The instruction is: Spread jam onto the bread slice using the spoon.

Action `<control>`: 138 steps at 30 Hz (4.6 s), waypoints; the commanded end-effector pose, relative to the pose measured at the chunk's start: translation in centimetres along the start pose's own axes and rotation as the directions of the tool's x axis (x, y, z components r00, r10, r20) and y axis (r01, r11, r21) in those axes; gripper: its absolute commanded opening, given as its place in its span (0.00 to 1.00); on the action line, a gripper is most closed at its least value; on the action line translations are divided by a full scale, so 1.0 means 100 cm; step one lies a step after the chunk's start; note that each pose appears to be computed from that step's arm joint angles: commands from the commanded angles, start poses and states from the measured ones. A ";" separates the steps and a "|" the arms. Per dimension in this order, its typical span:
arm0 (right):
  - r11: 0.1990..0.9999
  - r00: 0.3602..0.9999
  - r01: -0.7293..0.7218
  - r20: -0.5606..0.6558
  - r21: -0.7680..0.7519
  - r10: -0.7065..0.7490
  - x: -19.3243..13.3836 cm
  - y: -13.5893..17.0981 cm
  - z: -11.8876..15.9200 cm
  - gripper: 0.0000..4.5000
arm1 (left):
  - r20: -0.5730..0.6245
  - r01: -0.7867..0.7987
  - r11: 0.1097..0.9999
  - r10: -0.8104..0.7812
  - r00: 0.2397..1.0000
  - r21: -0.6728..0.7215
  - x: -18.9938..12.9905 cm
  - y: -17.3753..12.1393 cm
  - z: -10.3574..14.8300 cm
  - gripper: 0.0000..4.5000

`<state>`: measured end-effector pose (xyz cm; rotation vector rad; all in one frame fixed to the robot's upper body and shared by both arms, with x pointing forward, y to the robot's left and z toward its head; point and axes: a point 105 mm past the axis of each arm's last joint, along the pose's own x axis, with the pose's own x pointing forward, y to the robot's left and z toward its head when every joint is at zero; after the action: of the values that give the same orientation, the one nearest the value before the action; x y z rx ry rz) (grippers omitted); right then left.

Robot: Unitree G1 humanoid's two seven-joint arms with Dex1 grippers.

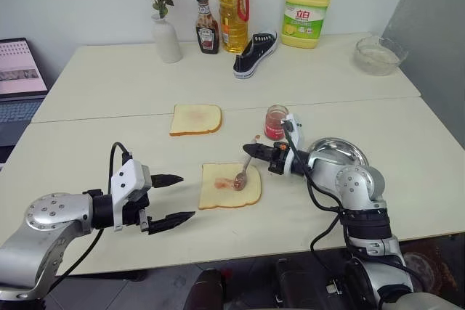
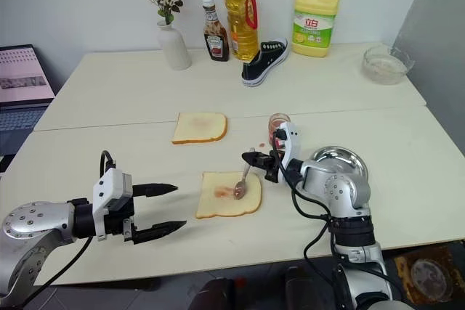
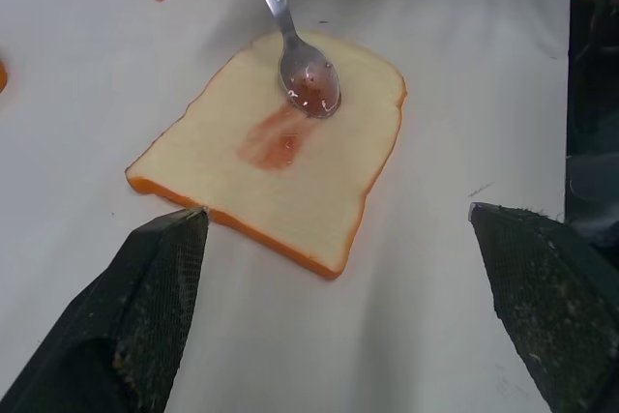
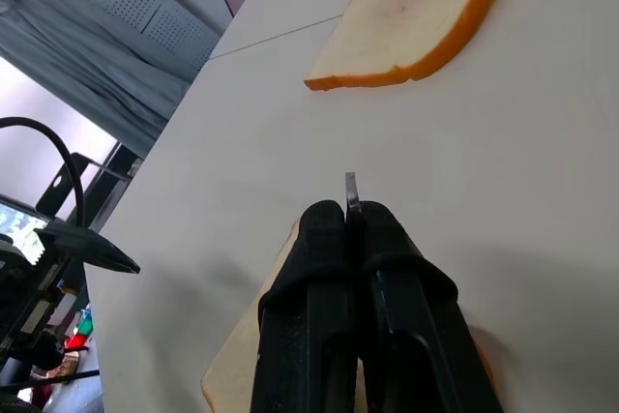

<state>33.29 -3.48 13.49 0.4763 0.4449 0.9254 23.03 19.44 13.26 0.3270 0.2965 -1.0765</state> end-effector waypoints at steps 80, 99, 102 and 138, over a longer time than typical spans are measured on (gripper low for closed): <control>0.998 0.998 0.031 0.050 0.063 -0.034 -0.003 0.003 0.042 0.01 | 0.021 0.052 0.995 -0.054 0.998 0.086 0.012 0.010 0.017 1.00; 0.981 0.942 0.174 0.306 -0.092 -0.138 -0.085 0.029 0.096 0.01 | 0.143 0.186 0.949 -0.226 0.963 0.253 0.052 0.008 0.102 1.00; 0.953 0.892 0.292 0.380 -0.077 -0.243 -0.113 0.016 0.103 0.01 | 0.145 0.190 0.941 -0.237 0.961 0.279 0.070 0.009 0.103 1.00; 0.758 0.516 0.461 0.556 0.461 -0.652 -0.215 -0.143 0.058 0.40 | 0.252 0.181 0.932 -0.266 0.931 0.314 0.179 -0.021 0.113 1.00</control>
<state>34.31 -29.53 11.51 0.8089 0.0726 -0.0290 30.21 -0.27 14.79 0.3829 -0.0272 -1.3883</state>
